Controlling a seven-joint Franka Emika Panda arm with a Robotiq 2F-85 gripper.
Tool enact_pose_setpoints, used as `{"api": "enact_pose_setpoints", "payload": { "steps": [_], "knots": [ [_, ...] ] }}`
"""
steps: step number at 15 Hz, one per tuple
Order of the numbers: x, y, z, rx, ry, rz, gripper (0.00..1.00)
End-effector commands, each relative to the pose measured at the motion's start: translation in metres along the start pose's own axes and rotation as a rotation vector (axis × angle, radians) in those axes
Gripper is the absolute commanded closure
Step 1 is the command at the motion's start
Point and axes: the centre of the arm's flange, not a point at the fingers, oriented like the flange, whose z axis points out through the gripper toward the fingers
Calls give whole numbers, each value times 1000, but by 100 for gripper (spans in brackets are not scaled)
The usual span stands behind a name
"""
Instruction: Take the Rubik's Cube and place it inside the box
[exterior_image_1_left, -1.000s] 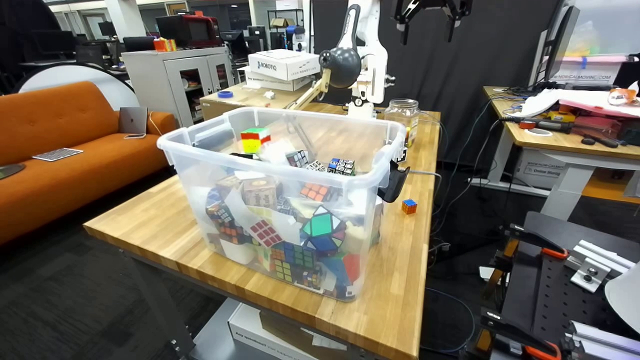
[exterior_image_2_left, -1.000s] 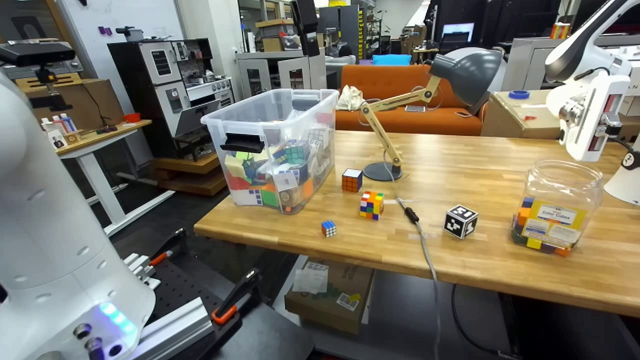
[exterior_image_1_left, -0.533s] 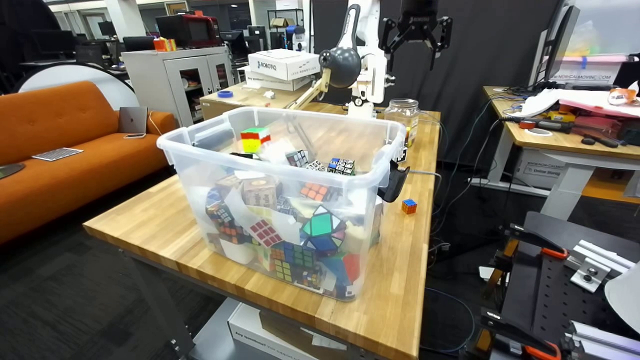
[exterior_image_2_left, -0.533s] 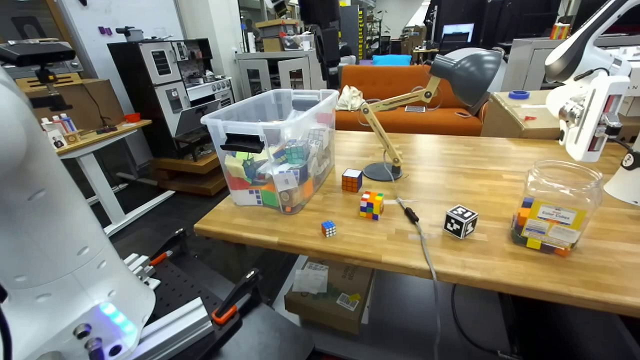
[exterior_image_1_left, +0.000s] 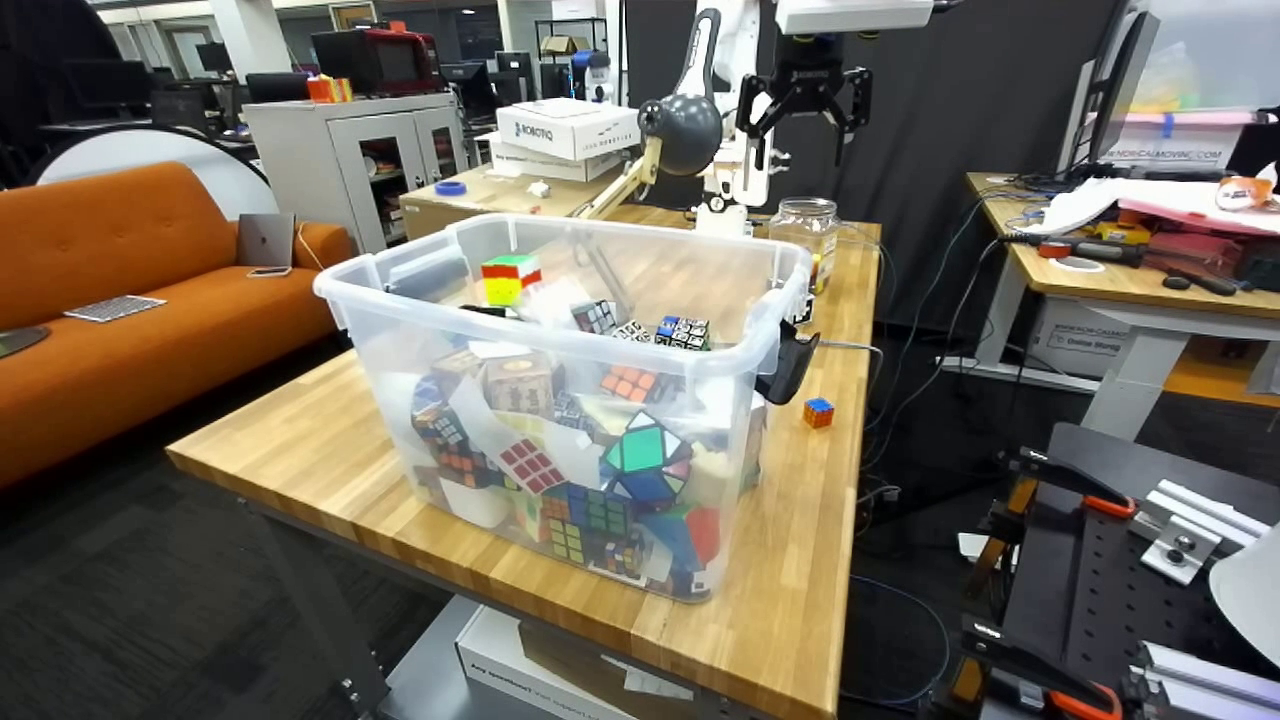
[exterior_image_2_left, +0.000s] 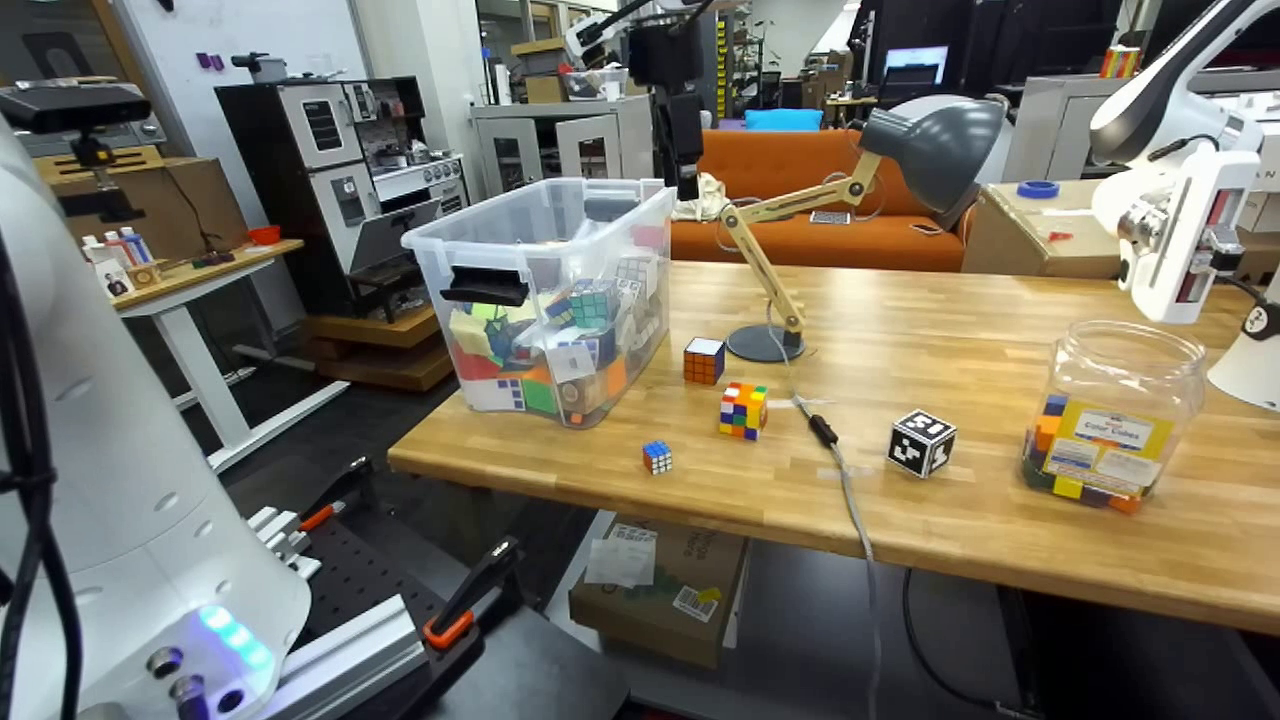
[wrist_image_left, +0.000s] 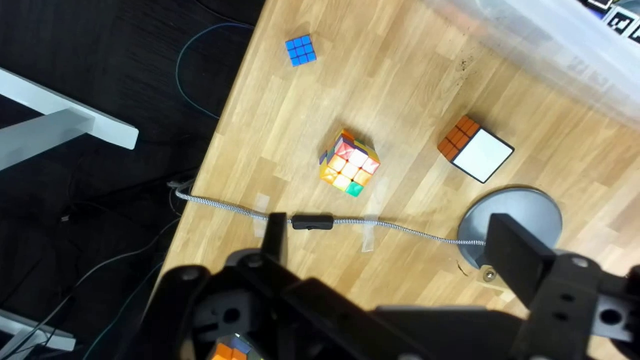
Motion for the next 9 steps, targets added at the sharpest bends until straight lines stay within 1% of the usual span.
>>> {"api": "enact_pose_setpoints", "payload": {
  "steps": [1,2,3,5,7,8,9],
  "knots": [
    [0,0,0,0,0,0,0],
    [0,0,0,0,0,0,0],
    [-1,-1,-4,19,24,14,0],
    [4,-4,0,36,38,1,0],
    [17,-6,18,28,81,9,0],
    [22,-5,29,24,63,13,0],
    [27,-2,48,5,48,33,0]
  ]
}}
